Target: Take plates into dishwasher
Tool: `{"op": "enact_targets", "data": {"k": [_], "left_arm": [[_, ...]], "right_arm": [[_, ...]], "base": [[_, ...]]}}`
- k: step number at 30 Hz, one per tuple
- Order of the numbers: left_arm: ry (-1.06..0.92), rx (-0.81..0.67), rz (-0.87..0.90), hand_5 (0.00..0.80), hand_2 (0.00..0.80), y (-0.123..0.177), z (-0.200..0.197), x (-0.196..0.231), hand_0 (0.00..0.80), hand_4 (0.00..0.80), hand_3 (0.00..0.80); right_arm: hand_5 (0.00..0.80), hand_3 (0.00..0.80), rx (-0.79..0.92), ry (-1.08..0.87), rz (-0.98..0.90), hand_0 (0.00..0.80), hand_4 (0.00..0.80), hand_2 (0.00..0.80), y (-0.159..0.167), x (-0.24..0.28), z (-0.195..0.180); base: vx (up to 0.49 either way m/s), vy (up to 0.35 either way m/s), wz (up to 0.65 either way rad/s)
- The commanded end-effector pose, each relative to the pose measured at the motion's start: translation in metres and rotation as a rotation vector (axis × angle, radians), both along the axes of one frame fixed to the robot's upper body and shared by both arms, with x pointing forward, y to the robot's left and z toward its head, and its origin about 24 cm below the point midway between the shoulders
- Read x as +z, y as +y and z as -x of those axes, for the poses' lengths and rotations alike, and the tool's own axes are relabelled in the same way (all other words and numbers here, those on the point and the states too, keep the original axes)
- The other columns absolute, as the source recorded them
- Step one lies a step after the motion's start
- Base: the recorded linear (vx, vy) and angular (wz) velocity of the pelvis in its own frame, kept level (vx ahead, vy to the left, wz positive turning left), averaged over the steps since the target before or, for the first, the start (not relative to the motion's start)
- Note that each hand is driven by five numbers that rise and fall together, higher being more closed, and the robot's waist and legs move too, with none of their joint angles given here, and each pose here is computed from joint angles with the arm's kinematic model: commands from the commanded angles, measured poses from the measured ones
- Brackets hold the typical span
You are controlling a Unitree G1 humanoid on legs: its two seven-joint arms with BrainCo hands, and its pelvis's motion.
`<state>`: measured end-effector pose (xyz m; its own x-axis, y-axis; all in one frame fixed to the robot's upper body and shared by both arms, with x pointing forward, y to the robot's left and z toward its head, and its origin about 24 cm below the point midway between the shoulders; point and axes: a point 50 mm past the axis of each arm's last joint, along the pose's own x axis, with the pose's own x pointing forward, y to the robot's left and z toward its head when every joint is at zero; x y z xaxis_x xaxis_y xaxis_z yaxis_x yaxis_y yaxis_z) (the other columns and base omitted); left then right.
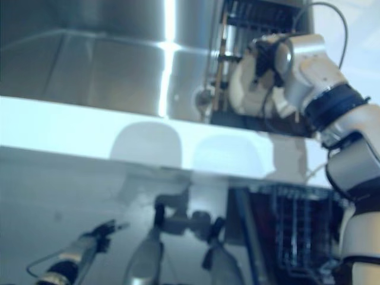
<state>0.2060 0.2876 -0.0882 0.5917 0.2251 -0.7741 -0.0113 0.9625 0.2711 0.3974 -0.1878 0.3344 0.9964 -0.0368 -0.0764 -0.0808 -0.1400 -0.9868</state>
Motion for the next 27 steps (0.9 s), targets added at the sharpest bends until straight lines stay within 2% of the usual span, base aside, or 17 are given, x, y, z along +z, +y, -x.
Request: {"op": "enact_targets", "data": {"k": [1, 8, 11, 19, 27], "left_arm": [[-0.047, 0.014, -0.052, 0.000, 0.000, 0.015, -0.012, 0.015, 0.000, 0.000, 0.000], [-0.057, 0.043, -0.054, 0.000, 0.000, 0.021, -0.010, 0.017, 0.000, 0.000, 0.000], [-0.060, 0.038, -0.058, 0.000, 0.000, 0.023, -0.009, 0.018, 0.000, 0.000, 0.000], [-0.052, 0.021, -0.064, 0.000, 0.000, 0.022, -0.007, 0.016, 0.000, 0.000, 0.000], [-0.033, 0.014, -0.077, 0.000, 0.000, 0.018, 0.000, 0.010, 0.000, 0.000, 0.000]], "right_arm": [[0.000, 0.000, -0.217, -0.089, 0.074, 0.000, 0.000, 0.000, -0.039, 0.046, 0.015], [0.000, 0.000, -0.352, 0.007, 0.053, 0.000, 0.000, 0.000, -0.072, 0.042, 0.023], [0.000, 0.000, -0.336, 0.000, 0.051, 0.000, 0.000, 0.000, -0.078, 0.038, 0.023], [0.000, 0.000, -0.136, -0.374, 0.159, 0.000, 0.000, 0.000, -0.041, 0.081, 0.028], [0.000, 0.000, -0.071, -0.733, 0.298, 0.000, 0.000, 0.000, -0.029, 0.126, 0.056]], "base": [[0.000, 0.000, 0.00], [0.000, 0.000, 0.00], [0.000, 0.000, 0.00], [0.000, 0.000, 0.00], [0.000, 0.000, 0.00]]}}
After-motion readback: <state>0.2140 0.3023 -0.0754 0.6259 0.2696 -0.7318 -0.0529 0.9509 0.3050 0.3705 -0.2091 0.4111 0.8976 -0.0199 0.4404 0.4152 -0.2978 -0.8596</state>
